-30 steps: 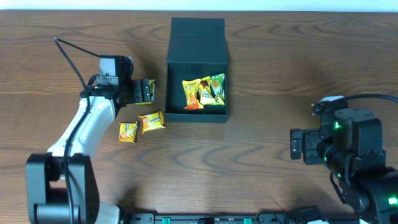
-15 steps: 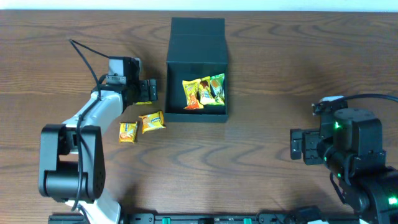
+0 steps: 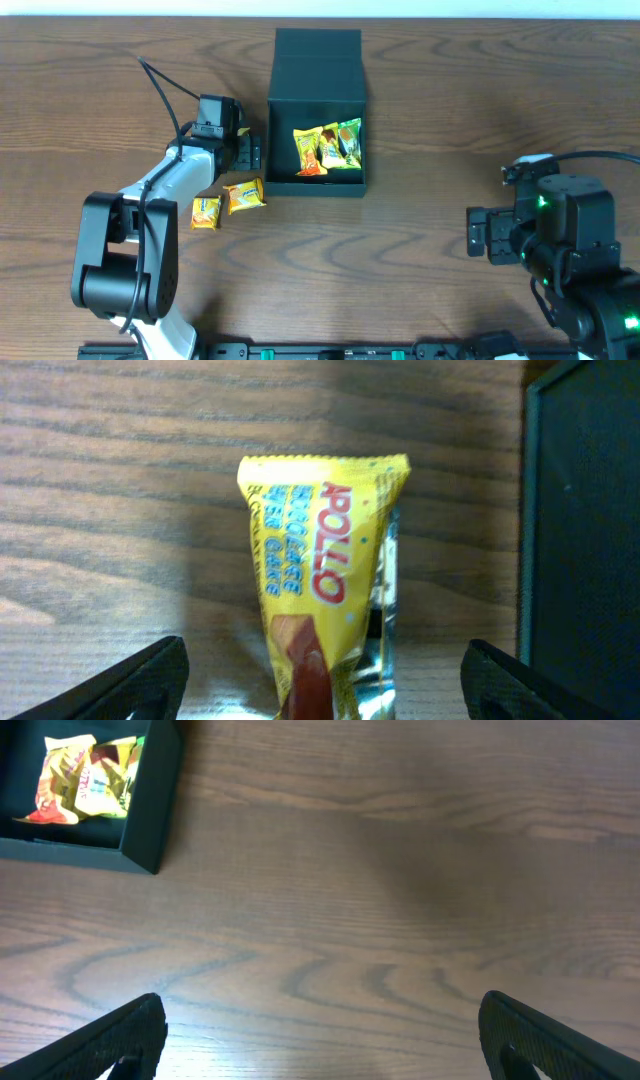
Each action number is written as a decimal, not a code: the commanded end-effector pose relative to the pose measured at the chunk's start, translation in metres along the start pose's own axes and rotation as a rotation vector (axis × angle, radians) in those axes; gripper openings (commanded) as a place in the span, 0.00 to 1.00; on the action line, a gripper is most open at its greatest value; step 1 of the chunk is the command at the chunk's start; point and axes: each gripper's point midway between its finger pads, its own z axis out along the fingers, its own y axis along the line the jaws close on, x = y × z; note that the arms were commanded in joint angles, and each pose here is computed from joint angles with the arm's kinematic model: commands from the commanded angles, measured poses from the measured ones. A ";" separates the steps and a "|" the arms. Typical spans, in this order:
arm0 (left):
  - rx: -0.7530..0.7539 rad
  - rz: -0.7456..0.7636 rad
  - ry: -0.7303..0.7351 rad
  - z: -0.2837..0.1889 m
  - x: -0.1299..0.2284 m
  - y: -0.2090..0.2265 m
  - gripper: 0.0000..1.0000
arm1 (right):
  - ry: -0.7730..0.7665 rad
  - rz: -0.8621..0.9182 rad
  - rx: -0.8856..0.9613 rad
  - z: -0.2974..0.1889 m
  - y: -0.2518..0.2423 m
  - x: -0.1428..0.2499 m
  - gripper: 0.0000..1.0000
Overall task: Pack container
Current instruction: 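Grasp the yellow Apollo packet with the left gripper, then lift the Apollo packet over the box's left side and lower it in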
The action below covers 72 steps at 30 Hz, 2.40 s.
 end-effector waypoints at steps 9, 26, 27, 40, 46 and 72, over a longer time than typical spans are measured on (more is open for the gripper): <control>-0.035 0.009 0.026 0.010 0.004 0.005 0.79 | -0.003 -0.014 0.011 -0.001 -0.002 0.000 0.99; -0.034 0.008 0.027 0.010 0.004 0.005 0.44 | -0.003 -0.015 0.011 -0.001 -0.002 0.000 0.99; -0.035 -0.001 0.026 0.010 0.004 0.005 0.43 | -0.003 -0.015 0.011 -0.001 -0.002 0.000 0.99; -0.035 -0.018 0.025 0.009 0.004 0.005 0.23 | -0.003 -0.015 0.011 -0.001 -0.002 0.000 0.99; -0.031 -0.018 -0.003 0.000 -0.018 0.002 0.15 | -0.003 -0.015 0.011 -0.001 -0.002 0.000 0.99; 0.044 -0.052 0.002 -0.095 -0.098 -0.051 0.06 | -0.003 -0.015 0.011 -0.001 -0.002 0.000 0.99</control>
